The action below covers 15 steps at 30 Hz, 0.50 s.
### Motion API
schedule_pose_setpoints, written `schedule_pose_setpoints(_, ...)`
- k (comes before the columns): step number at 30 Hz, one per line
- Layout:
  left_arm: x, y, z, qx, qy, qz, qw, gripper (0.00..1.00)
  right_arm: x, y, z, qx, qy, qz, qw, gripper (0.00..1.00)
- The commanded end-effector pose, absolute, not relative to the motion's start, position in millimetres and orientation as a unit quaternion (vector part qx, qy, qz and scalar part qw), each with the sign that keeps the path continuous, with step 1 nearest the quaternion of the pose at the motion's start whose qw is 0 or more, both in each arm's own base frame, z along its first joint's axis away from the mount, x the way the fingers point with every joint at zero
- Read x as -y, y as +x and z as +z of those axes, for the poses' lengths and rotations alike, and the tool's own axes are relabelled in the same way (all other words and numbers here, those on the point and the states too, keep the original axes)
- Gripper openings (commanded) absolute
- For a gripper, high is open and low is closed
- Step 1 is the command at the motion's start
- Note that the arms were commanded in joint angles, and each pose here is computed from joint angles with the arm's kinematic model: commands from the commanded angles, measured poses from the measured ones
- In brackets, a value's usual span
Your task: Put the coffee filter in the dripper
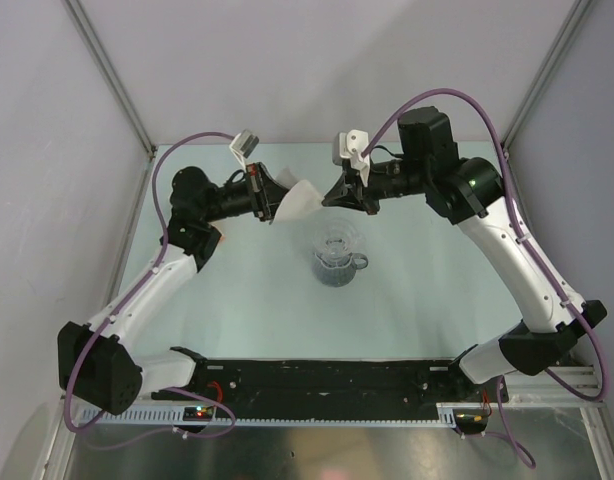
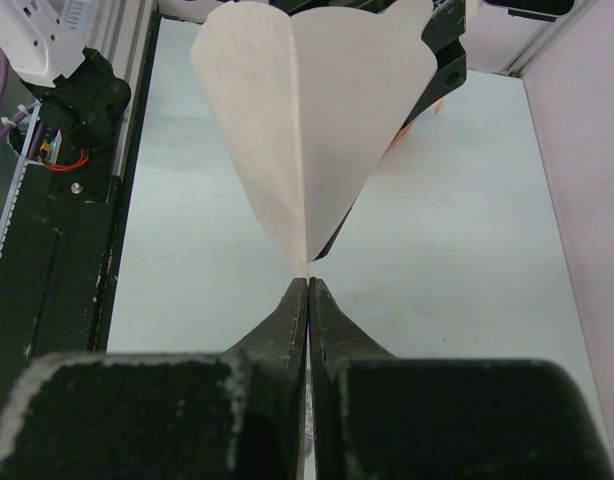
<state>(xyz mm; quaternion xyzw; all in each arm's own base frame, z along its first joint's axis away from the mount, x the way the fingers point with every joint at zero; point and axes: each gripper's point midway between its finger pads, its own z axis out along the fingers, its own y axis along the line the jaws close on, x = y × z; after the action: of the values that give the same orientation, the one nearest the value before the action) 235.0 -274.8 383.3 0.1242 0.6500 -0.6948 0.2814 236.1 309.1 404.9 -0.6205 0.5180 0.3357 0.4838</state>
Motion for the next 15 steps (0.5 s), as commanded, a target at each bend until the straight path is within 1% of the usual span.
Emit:
schedule_pose_setpoints(1, 275.0, 233.2, 399.6, -0.632, 0.147, -0.697, 0.306, 0.10, -308.1, 232.5, 415.9, -0.502, -0.627, 0.332, 0.495, 0.00)
schedule_pose_setpoints(3, 271.7, 237.3, 398.9, -0.633, 0.134, -0.694, 0.315, 0.05, -305.1, 232.2, 413.2, -0.505, -0.627, 0.330, 0.493, 0.00)
schedule_pose_setpoints(5, 268.8, 240.5, 401.9, -0.631, 0.124, -0.692, 0.327, 0.01, -303.2, 232.5, 410.2, -0.509, -0.626, 0.327, 0.491, 0.00)
schedule_pose_setpoints(6, 268.1, 241.7, 404.3, -0.629, 0.123, -0.690, 0.335, 0.01, -302.6, 232.8, 409.2, -0.513, -0.624, 0.327, 0.489, 0.07)
schedule_pose_setpoints(8, 266.7, 245.6, 410.2, -0.626, 0.122, -0.685, 0.352, 0.00, -300.8, 234.4, 409.9, -0.527, -0.613, 0.330, 0.487, 0.38)
schedule_pose_setpoints(9, 265.9, 248.1, 414.0, -0.626, 0.120, -0.681, 0.361, 0.00, -299.3, 235.7, 411.4, -0.535, -0.604, 0.334, 0.487, 0.49)
schedule_pose_setpoints(10, 264.7, 251.6, 415.7, -0.626, 0.121, -0.673, 0.375, 0.00, -296.8, 238.9, 414.8, -0.548, -0.588, 0.340, 0.488, 0.58)
schedule_pose_setpoints(12, 261.2, 259.1, 417.7, -0.634, 0.120, -0.647, 0.407, 0.00, -290.8, 248.7, 424.3, -0.576, -0.546, 0.352, 0.497, 0.66)
schedule_pose_setpoints(15, 252.4, 275.3, 415.4, -0.661, 0.120, -0.578, 0.464, 0.00, -277.9, 261.3, 440.0, -0.621, -0.463, 0.383, 0.503, 0.71)
